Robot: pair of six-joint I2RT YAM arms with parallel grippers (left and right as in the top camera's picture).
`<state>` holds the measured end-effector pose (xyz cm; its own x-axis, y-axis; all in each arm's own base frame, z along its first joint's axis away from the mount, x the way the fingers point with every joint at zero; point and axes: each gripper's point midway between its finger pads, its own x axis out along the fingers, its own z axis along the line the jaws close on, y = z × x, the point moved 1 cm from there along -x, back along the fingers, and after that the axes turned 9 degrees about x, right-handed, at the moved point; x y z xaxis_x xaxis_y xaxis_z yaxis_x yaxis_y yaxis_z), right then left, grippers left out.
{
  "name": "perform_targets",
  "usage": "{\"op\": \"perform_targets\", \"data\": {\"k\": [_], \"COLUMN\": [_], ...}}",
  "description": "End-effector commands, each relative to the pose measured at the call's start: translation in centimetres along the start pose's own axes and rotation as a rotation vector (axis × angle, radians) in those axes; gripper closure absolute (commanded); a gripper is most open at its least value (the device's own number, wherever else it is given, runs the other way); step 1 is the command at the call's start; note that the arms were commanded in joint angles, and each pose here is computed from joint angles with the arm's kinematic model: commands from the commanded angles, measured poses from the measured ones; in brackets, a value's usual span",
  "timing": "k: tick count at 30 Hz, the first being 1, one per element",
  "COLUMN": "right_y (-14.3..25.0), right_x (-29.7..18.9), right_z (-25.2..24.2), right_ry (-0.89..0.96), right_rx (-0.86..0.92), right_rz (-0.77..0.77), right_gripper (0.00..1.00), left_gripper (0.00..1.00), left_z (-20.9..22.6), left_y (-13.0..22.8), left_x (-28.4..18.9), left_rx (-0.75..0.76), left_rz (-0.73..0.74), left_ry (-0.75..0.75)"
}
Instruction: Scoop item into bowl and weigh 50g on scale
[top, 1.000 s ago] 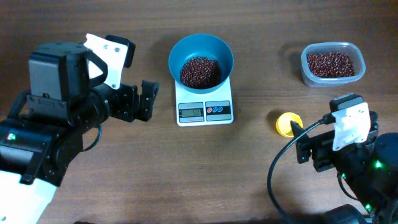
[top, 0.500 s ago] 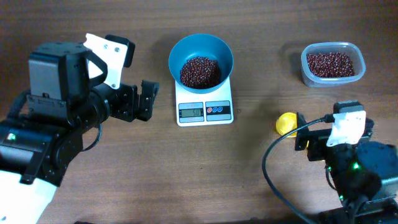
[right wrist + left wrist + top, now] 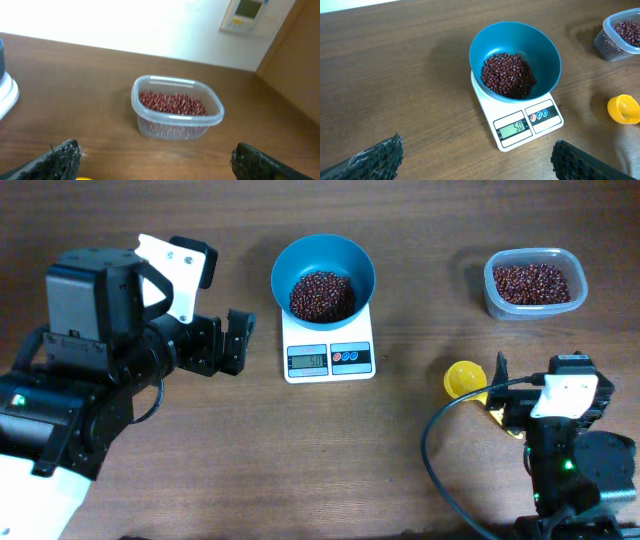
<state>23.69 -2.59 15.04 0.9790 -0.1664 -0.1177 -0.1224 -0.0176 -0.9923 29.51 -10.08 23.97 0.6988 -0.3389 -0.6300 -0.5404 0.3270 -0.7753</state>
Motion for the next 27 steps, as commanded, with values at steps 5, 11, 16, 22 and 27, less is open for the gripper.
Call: {"op": "perform_targets", "data": {"k": [5,11,16,22,27], "right_y": [-0.2,-0.7,0.7,0.6,-0.7], "right_x": [-0.3,-0.6,-0.2,-0.2,-0.6], "right_z": [1.7,2.5,2.8,2.9,2.8], "right_ry": [-0.112,-0.162,-0.176,-0.179,-0.182], "right_rx": [0.028,0.062,0.129,0.129,0.134], "right_rz": [-0.019,-0.04,0.033,0.028,-0.036], "right_gripper": [0.01,0.01,0.01,0.01,0.01], "left_gripper": [0.01,0.01,0.01,0.01,0.01], "left_z": [-0.1,-0.1,-0.1,-0.1,-0.1], "left_y": [-0.2,-0.2,-0.2,-0.2,-0.2], "left_x": [-0.1,-0.1,-0.1,-0.1,-0.1], "left_rx": [0.015,0.015,0.015,0.015,0.015], "left_rz": [-0.008,-0.008,-0.008,-0.008,-0.008], "left_ry": [0.008,0.008,0.008,0.008,0.008]}}
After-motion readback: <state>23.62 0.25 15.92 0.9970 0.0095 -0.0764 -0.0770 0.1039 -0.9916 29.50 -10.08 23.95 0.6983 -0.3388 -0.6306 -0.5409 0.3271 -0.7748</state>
